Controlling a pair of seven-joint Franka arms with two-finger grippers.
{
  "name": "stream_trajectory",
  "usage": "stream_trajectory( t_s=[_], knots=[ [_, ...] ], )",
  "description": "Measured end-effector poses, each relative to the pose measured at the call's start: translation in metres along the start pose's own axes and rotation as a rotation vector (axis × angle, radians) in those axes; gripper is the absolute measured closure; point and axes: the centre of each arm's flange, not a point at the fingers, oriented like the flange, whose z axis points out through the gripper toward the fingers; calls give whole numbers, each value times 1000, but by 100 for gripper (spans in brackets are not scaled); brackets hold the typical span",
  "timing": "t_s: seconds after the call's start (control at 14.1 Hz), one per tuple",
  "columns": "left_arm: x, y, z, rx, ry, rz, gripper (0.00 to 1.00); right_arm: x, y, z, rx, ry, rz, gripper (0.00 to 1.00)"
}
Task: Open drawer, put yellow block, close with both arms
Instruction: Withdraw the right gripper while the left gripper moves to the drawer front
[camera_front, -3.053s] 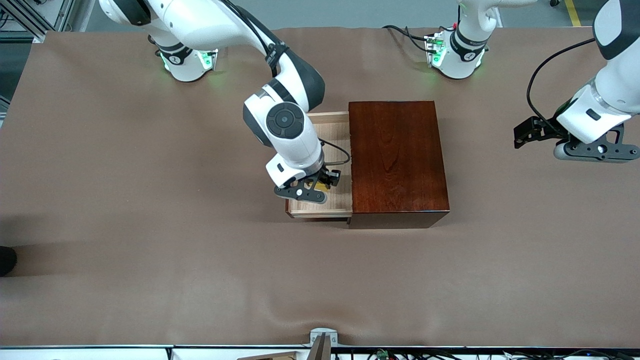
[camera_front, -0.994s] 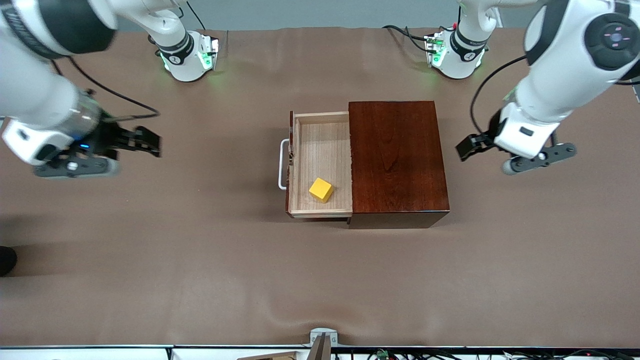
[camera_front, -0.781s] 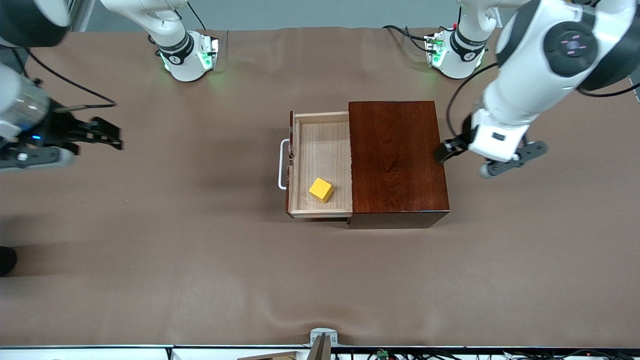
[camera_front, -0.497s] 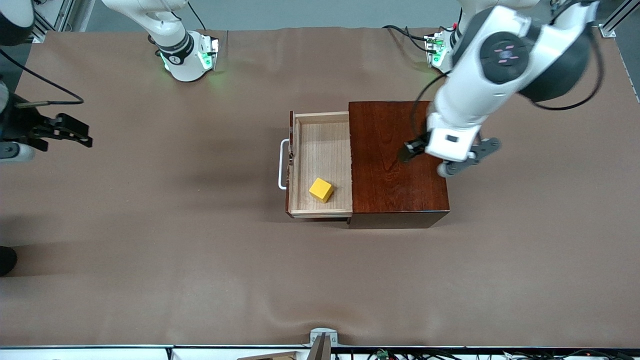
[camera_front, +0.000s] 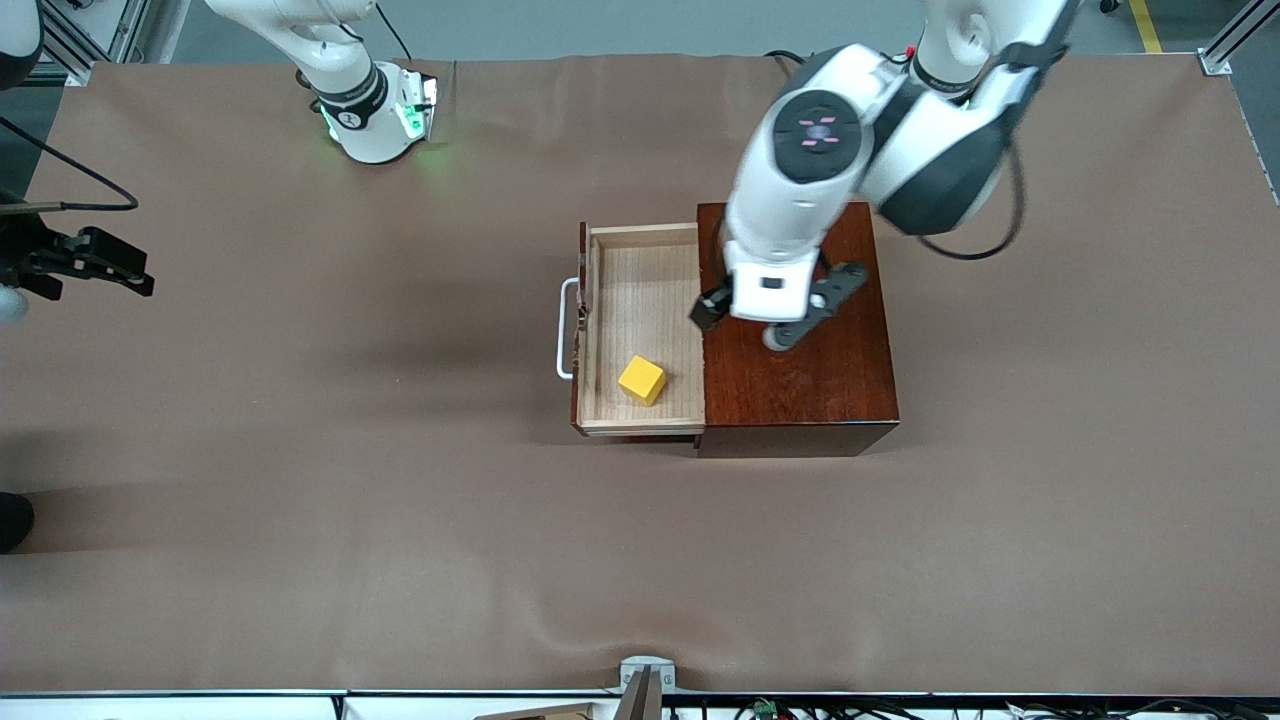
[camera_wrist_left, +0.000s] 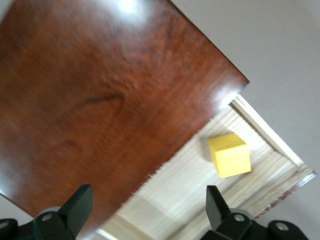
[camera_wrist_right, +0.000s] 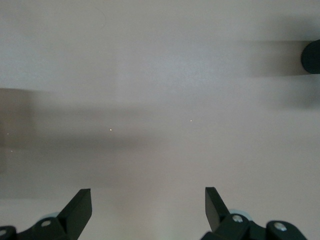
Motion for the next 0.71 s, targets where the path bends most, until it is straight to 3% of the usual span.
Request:
stream_trajectory(
  t_s=[0.35, 0.71],
  knots=[
    [-69, 34, 28, -111, -16, -243, 0, 0, 0, 0, -1, -1, 8, 0],
    [-108, 60, 69, -124, 15, -496, 0, 0, -4, 0, -1, -1, 41, 0]
  ],
)
